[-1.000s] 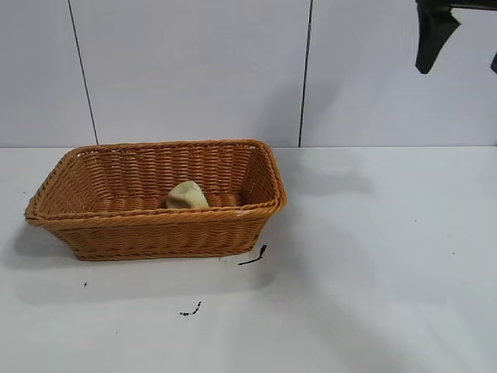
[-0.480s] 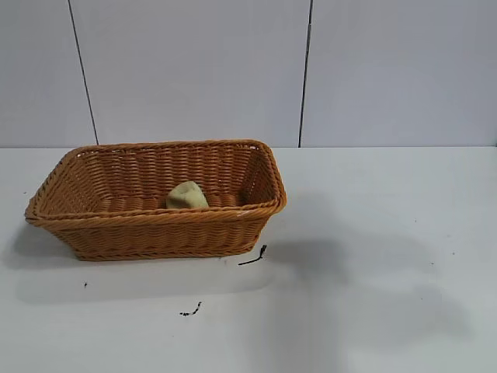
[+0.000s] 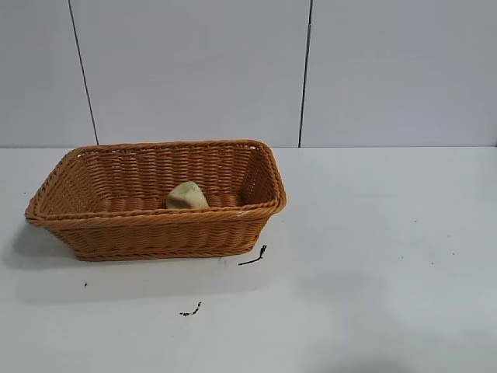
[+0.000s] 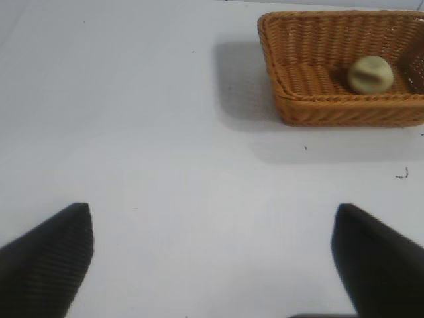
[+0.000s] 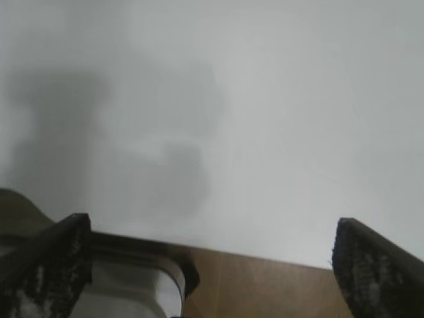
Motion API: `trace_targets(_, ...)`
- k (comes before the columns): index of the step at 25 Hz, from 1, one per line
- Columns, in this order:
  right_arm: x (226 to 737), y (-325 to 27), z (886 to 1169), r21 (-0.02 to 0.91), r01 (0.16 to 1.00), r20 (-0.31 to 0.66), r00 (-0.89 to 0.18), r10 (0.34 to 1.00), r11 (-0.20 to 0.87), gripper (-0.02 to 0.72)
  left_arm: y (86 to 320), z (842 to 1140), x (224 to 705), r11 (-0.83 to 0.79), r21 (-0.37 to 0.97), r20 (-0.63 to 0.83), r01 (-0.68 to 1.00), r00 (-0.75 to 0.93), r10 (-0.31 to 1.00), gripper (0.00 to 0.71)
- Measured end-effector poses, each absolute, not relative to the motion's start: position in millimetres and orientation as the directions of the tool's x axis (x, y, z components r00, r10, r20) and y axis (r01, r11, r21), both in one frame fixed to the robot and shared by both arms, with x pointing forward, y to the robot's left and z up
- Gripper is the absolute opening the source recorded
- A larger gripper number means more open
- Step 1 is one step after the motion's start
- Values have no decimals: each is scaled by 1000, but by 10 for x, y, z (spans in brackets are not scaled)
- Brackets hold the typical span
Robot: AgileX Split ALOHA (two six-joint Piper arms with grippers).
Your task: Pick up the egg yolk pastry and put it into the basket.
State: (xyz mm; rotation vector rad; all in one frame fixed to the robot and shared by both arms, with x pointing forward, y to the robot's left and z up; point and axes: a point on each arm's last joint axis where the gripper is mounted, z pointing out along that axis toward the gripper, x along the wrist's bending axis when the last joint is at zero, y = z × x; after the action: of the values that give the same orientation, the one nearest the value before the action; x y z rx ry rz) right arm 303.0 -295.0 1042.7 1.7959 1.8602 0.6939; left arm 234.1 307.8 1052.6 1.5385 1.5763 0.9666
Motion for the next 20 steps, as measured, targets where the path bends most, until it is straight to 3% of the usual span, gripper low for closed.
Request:
trace_targets(9, 2737, -2933, 10518, 777, 628, 8, -79, 997, 44, 669, 3078, 10526, 2341, 7, 888, 7, 460, -29, 1000, 696)
trace_targets(16, 2370, -2945, 10555, 902, 430, -3, -85, 996, 40, 669, 3078, 10526, 2341, 7, 888, 7, 460, -29, 1000, 696)
trace_targets(20, 2346, -2948, 10548, 907, 419, -2, -93, 996, 41, 669, 3078, 10526, 2341, 7, 888, 7, 460, -29, 1000, 696)
